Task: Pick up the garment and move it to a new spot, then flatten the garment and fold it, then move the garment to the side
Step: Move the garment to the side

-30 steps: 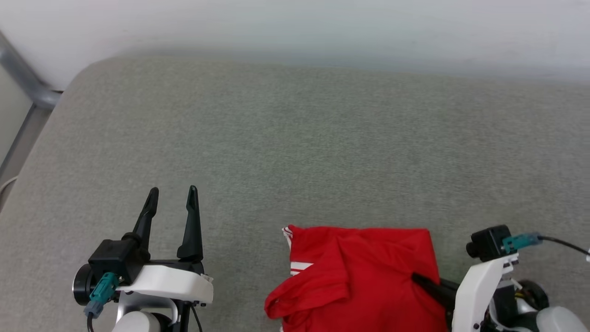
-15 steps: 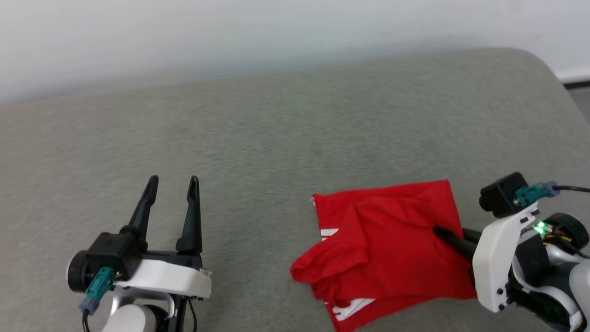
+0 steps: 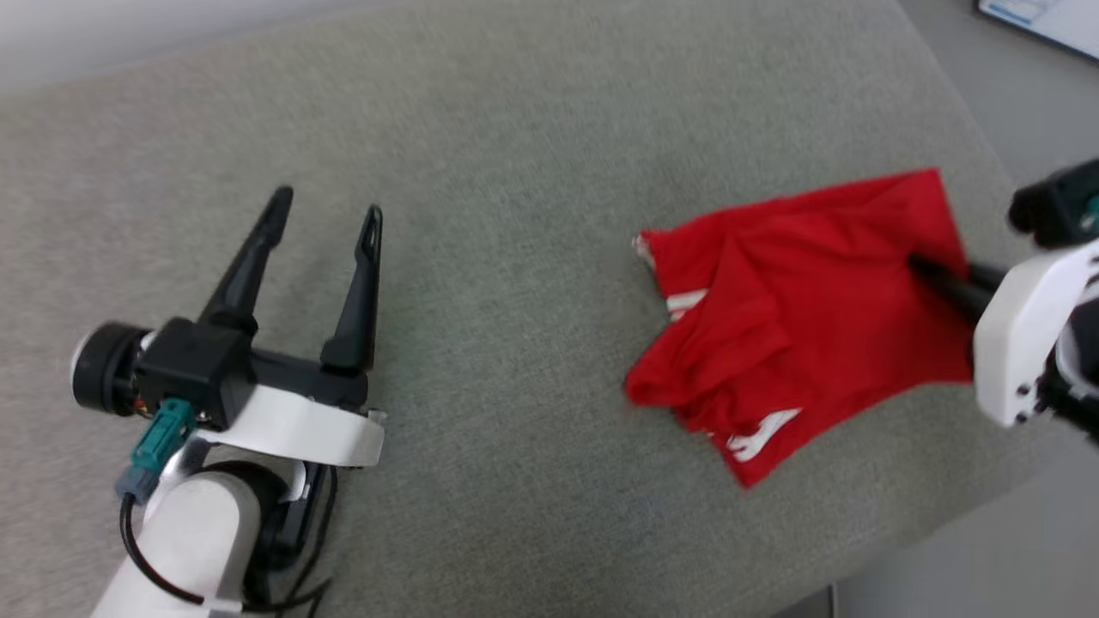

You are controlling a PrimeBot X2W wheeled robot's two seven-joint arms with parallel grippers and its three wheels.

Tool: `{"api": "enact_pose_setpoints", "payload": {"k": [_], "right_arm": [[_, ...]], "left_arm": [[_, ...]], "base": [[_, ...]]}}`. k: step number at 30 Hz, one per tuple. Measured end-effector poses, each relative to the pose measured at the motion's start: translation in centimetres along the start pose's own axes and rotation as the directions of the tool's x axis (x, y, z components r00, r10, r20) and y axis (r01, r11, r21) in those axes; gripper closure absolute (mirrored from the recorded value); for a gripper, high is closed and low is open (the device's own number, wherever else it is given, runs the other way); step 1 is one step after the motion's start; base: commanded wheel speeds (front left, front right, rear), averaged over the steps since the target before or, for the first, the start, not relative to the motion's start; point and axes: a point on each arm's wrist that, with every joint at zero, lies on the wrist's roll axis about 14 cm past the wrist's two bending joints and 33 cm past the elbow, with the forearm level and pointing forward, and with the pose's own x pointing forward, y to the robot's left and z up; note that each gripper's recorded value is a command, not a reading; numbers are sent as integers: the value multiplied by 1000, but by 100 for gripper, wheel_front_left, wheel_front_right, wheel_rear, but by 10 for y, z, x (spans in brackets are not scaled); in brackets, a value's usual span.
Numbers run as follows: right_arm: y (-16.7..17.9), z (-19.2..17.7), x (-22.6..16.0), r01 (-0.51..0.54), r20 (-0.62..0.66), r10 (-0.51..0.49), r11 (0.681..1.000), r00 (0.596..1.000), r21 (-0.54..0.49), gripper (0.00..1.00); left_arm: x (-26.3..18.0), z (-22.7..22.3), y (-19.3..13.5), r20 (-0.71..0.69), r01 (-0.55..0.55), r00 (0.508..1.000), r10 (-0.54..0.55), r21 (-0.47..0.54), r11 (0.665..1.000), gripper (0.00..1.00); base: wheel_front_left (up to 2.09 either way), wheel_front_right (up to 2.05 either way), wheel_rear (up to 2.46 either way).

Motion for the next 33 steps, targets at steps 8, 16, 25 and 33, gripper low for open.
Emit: {"api": "enact_pose_setpoints", "payload": {"k": [8, 16, 25, 33], "right_arm": [[-86, 14, 19, 241, -34, -243, 969, 969, -62, 100], [-152, -2, 43, 415, -90, -423, 905, 902, -88, 100], [-156, -32, 96, 450, -66, -449, 893, 891, -8, 0], [-178, -4, 84, 540, 151, -538, 841, 829, 30, 0]], "left_arm": [[38, -44, -10, -29, 114, 993, -115, -48, 992, 0], [52, -72, -9, -31, 162, 986, -165, -79, 984, 0], [43, -89, 16, -69, 112, 991, -116, -65, 992, 0], [39, -77, 24, -51, 78, 995, -80, -53, 996, 0]], "base": [[0, 0, 0], [0, 0, 0], [0, 0, 0], [0, 0, 0]]}}
